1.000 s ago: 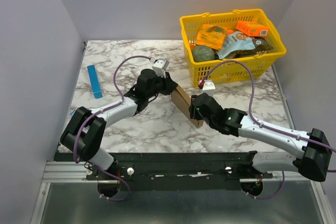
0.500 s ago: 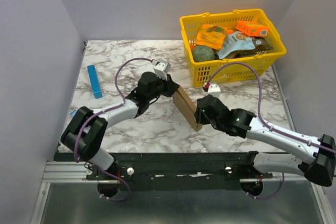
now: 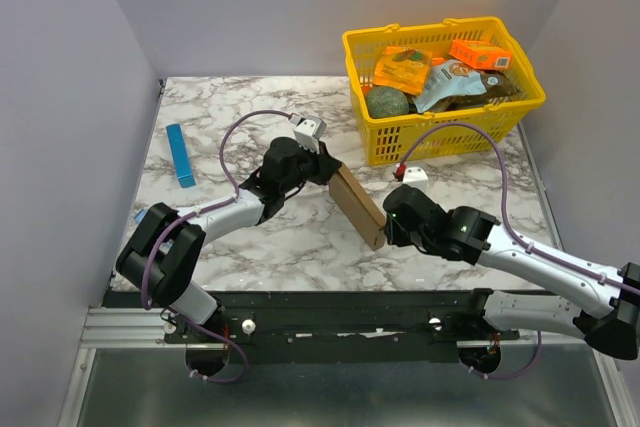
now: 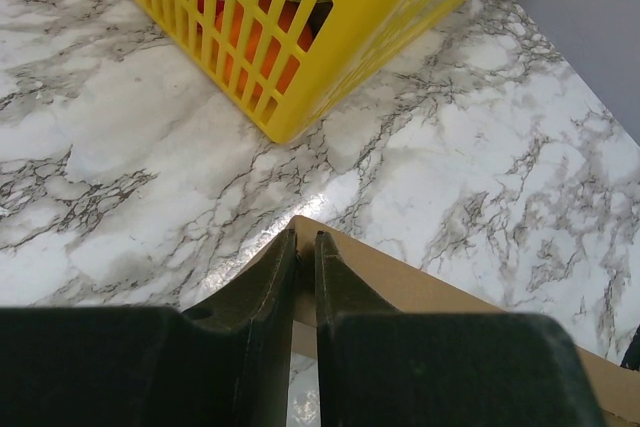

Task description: Fold the paper box

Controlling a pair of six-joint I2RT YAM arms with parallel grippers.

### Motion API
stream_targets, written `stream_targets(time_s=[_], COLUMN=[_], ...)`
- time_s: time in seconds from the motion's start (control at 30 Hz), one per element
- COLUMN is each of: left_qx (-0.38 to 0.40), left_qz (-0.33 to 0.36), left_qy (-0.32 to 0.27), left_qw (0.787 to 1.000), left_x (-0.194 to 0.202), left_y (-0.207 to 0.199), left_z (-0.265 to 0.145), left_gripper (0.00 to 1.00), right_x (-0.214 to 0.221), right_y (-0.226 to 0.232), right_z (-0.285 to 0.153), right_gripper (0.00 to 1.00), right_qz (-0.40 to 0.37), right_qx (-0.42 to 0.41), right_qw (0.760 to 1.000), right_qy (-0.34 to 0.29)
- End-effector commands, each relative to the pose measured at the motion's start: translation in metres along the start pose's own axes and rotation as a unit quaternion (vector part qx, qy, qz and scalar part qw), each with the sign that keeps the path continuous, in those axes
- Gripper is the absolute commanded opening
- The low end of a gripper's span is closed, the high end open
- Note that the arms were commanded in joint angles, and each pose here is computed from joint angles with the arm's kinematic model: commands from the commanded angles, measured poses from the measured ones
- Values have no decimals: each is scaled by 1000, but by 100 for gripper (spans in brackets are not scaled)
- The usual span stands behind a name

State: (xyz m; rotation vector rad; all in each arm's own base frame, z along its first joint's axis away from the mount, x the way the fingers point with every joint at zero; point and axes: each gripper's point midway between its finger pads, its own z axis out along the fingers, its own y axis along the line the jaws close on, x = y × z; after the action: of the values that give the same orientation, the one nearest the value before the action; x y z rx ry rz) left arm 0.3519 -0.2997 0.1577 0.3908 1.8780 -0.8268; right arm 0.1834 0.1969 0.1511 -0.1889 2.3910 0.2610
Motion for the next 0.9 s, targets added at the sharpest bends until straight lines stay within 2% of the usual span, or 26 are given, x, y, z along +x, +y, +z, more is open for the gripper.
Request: stream_targets(time_s=[0.0,0.23,0.5,0.87], left_qx=[-74,-73,-72,-74], left_qz=[-5,-5,-5,-5], left_qy=[152,151,153,155], left_qw=[986,986,986,985], left_x=[94,92,93,93], left_y=[39,37,36,37], left_z=[-19,-18,-17,-16], left_gripper=[19,18,18,18], right_x=[-20,-34,-28,-12], right_y=[6,16,34,27], right_z=[-19,-20,-8,6], right_gripper=[35,32,32,32], right_qz=[-11,-44,-81,-106], right_qx=[-20,-30,-59,-35], right_qw=[1000,998,995,993], right_qy=[-22,-28,-6,24])
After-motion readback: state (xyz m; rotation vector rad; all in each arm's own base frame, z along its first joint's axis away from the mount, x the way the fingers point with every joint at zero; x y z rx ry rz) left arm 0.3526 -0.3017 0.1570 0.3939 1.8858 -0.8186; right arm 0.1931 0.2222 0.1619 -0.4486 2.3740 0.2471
